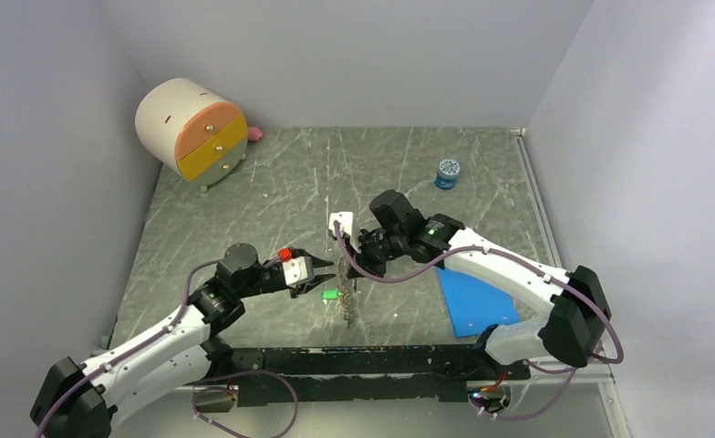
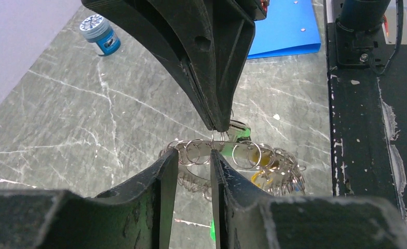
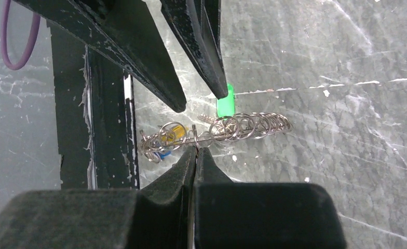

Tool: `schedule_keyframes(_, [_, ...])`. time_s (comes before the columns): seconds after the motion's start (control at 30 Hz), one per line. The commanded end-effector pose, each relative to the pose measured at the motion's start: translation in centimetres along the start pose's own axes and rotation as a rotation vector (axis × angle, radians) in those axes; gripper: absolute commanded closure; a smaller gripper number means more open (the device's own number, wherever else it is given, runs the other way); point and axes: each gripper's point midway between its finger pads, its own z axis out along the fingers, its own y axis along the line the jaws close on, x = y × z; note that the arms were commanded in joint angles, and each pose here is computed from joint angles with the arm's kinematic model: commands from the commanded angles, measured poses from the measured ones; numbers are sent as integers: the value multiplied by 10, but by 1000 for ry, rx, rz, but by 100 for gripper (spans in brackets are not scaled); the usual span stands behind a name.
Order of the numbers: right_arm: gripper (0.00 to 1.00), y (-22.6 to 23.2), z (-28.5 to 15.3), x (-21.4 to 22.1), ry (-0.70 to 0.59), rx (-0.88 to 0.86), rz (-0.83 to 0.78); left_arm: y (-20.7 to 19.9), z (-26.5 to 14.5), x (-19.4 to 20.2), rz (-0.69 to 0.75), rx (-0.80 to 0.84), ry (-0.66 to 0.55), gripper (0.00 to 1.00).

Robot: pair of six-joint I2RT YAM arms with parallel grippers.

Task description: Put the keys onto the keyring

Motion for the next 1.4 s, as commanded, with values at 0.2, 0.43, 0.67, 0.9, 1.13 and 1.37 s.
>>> schedule_keyframes(0.2, [100, -1, -3, -29, -53, 11, -50, -5, 15, -27, 28, 95, -82, 66])
schedule_keyframes(0.43, [100, -1, -1, -31, -58, 18, -55, -9, 21, -22, 29, 112, -67, 67])
schedule_keyframes(0.67, [100, 0, -1, -31, -56, 15, -61, -13, 26, -13, 33, 116, -34, 75])
schedule_keyframes(0.9, [100, -3, 0, -30, -60, 31, -65, -11, 25, -11, 36, 106, -10, 97])
schedule_keyframes(1.13, [100, -3, 0, -32, -72, 35, -73, -10, 20, -7, 5, 85, 25, 89])
schedule_keyframes(1.37, [100, 1, 0, -33, -83, 17, -78, -6, 19, -7, -5, 54, 26, 75])
